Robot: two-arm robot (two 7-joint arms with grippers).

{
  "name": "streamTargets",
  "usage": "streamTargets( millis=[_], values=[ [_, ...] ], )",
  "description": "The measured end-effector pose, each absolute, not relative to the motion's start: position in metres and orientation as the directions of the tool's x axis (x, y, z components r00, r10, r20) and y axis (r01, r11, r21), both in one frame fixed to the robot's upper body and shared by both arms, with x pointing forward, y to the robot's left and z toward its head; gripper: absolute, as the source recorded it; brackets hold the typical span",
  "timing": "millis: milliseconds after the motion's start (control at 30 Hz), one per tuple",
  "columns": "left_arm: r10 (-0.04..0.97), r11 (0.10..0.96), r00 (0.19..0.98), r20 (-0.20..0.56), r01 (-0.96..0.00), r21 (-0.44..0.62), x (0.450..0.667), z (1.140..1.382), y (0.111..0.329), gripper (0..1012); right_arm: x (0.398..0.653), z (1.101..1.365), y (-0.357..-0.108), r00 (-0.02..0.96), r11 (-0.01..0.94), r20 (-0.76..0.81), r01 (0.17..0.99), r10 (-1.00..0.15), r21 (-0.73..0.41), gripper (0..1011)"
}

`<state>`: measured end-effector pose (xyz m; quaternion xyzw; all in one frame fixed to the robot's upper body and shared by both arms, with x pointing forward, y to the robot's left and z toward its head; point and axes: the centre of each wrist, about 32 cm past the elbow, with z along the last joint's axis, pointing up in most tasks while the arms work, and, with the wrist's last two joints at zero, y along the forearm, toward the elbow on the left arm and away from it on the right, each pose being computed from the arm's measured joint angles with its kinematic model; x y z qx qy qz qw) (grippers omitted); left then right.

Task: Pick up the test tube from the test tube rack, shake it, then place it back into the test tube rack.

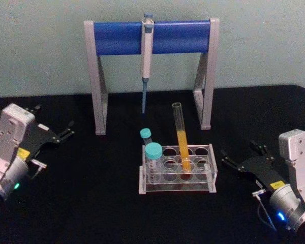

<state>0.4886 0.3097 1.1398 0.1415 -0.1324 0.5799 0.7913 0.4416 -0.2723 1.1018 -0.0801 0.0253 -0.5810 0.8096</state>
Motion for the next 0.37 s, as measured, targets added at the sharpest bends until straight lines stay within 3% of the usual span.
streamTargets(
  millis=[367],
  values=[
    [0.880,0.287,0.292,0.374,-0.955,0.070,0.4886,1.1398,0.3097,1001,0.4416,1.1018,-0.2723,0.324,0.312,0.052,0.937,-0.945,-0.159,1000]
  ],
)
